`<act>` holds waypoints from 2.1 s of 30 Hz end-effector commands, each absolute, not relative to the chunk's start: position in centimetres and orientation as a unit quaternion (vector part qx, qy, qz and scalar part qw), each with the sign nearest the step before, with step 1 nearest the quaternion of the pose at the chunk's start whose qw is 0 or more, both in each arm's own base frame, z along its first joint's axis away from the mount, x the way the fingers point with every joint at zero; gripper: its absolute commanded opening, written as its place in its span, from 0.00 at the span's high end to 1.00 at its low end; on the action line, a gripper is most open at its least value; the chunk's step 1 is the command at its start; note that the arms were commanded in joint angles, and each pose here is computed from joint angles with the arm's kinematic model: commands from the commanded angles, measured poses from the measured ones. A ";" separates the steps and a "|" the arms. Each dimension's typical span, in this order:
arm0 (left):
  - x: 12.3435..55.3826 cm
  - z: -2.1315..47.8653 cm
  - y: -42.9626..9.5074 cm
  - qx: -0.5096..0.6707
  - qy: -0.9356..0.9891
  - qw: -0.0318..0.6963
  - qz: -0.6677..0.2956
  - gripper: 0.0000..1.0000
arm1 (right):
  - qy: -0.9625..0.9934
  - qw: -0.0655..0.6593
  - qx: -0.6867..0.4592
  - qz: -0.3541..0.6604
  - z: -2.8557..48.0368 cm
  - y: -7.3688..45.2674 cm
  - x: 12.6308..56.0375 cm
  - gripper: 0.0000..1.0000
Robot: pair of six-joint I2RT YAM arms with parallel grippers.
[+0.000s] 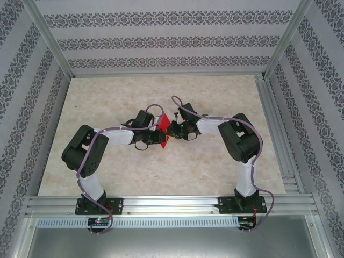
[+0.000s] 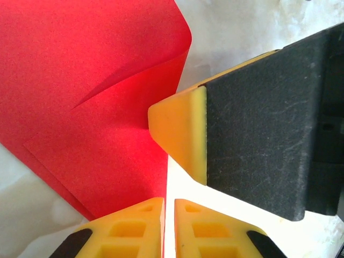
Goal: Fold a paper plane with a square sheet of paper (pick it up from the middle)
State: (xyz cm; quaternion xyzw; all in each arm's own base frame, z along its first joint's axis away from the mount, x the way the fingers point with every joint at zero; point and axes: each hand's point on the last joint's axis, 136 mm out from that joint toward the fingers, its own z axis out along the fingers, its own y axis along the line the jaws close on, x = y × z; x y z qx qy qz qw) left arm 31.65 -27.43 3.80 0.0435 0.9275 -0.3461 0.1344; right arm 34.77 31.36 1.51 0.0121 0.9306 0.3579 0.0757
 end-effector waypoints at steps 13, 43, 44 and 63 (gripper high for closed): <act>29.5 1.9 -27.6 0.057 0.936 0.098 -0.335 0.88 | 0.938 0.060 0.017 0.341 -0.2 30.8 34.1 0.84; 27.7 -0.7 -25.4 0.050 0.960 0.073 -0.264 0.95 | 0.923 0.079 -0.026 0.375 3.4 32.8 34.1 0.92; 27.8 -0.7 -25.3 0.050 0.961 0.074 -0.263 0.95 | 0.925 0.077 -0.025 0.372 3.0 32.7 34.2 0.92; 26.1 -1.9 -24.7 0.060 0.968 0.043 -0.240 0.95 | 0.944 0.093 -0.010 0.317 0.9 29.7 38.6 0.92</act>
